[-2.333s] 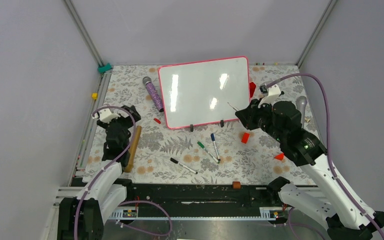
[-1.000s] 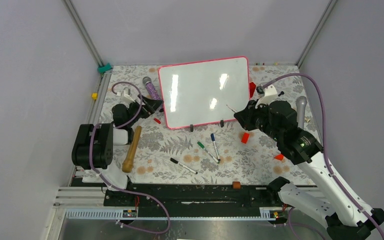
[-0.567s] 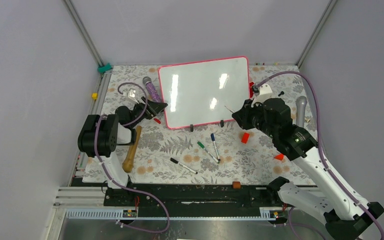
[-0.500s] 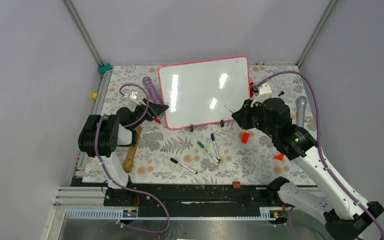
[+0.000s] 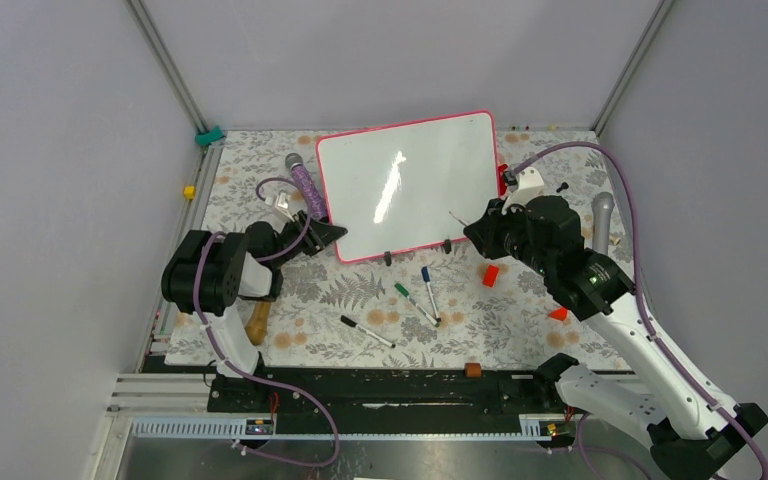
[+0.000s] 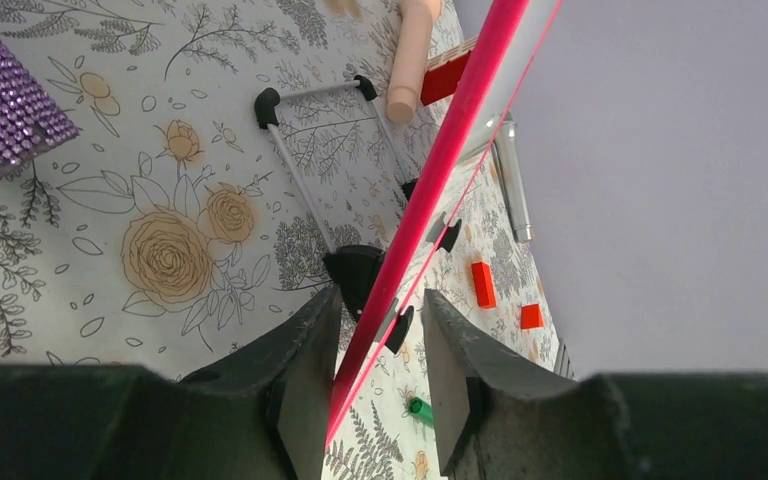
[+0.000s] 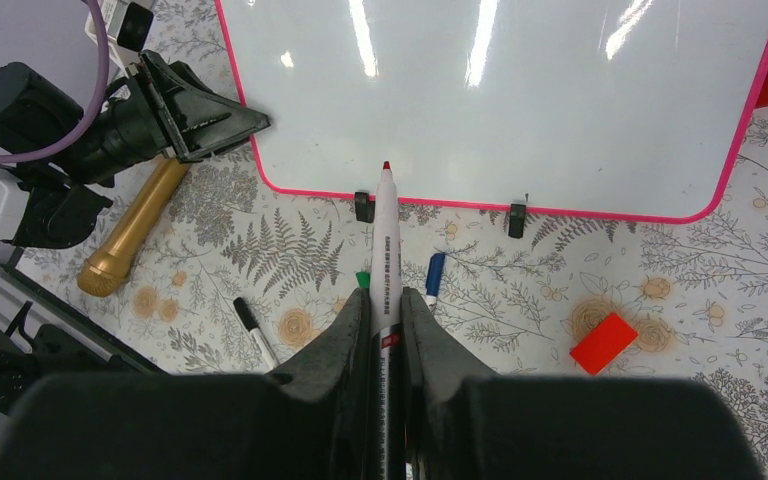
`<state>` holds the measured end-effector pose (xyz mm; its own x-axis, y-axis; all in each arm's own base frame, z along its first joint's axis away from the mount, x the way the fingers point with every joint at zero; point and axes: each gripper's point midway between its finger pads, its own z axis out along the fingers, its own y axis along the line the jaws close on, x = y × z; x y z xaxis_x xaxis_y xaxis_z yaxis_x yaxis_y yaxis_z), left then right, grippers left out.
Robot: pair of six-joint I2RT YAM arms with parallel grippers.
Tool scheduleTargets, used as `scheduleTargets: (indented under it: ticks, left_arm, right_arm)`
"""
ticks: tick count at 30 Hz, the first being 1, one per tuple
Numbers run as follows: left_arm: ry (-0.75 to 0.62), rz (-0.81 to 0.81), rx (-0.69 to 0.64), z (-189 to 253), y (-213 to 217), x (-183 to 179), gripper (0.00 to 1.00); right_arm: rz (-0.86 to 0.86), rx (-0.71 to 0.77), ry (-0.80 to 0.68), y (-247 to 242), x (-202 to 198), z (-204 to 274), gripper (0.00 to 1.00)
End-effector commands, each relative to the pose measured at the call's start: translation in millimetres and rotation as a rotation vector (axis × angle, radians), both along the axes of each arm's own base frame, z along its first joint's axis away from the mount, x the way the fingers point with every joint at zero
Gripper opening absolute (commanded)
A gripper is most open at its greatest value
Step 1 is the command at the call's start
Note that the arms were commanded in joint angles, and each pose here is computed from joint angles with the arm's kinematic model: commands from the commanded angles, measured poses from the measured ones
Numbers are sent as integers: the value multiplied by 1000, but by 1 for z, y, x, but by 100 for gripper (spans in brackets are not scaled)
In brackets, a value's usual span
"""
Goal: Write a sentence on the whiteboard
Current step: Move the whiteboard to the center of the board.
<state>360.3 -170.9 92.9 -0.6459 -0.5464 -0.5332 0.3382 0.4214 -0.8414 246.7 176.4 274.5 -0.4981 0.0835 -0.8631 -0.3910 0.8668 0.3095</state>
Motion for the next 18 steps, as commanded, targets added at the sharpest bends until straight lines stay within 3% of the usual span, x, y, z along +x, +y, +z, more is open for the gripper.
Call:
scheduleTargets:
  ticks: [1,12,18]
  left_arm:
    - [-55,-19,-7,9,-2,-6,36]
    - [-30,19,-4,6,4,5,44]
    - [-48,26,-22,16,6,8,52]
  right_arm:
    - [5,20,-33,2,3,10,0]
    - [-138,6,11,-14,39,8,0]
    - [-448,14,-60,-67,90,31,0]
